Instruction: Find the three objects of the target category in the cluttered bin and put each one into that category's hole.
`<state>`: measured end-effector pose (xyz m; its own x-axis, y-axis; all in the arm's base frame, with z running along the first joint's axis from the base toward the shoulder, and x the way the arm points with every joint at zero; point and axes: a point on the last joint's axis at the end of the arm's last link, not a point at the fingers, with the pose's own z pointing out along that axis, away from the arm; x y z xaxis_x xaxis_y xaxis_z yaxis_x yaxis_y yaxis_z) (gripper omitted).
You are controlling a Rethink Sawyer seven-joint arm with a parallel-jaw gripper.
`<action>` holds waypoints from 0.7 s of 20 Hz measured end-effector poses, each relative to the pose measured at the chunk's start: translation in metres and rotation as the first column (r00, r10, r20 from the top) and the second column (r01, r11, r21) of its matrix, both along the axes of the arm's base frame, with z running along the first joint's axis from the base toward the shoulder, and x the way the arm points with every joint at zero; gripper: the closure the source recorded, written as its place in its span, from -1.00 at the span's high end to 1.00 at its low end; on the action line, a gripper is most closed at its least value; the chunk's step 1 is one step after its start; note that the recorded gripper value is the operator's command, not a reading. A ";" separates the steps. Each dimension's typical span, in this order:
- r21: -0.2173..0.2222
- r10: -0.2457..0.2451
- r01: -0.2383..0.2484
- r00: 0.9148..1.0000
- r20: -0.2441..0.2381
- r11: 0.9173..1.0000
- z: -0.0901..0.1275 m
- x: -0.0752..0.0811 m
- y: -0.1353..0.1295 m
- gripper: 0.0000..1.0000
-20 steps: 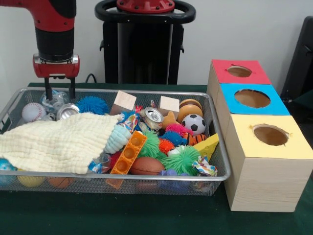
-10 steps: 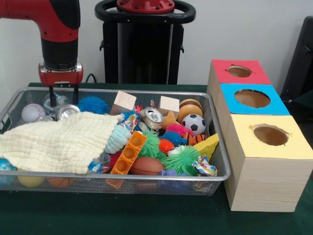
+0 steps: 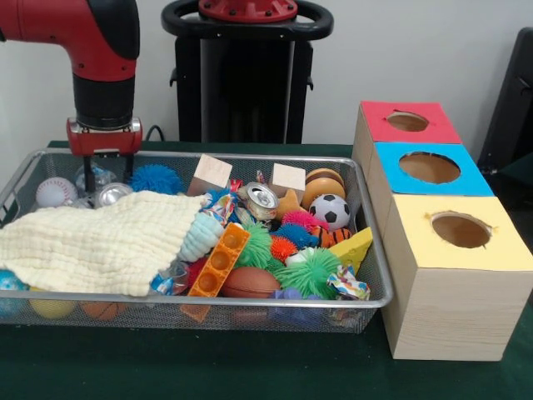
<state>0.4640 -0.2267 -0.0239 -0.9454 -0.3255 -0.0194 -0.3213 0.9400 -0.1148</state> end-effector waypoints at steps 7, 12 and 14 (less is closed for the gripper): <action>-0.041 0.047 -0.046 0.999 0.010 0.998 -0.002 -0.002 0.007 1.00; -0.067 0.065 -0.065 0.998 0.004 0.996 -0.001 -0.004 0.008 1.00; -0.073 0.070 -0.069 0.998 0.002 0.995 -0.001 -0.005 0.009 1.00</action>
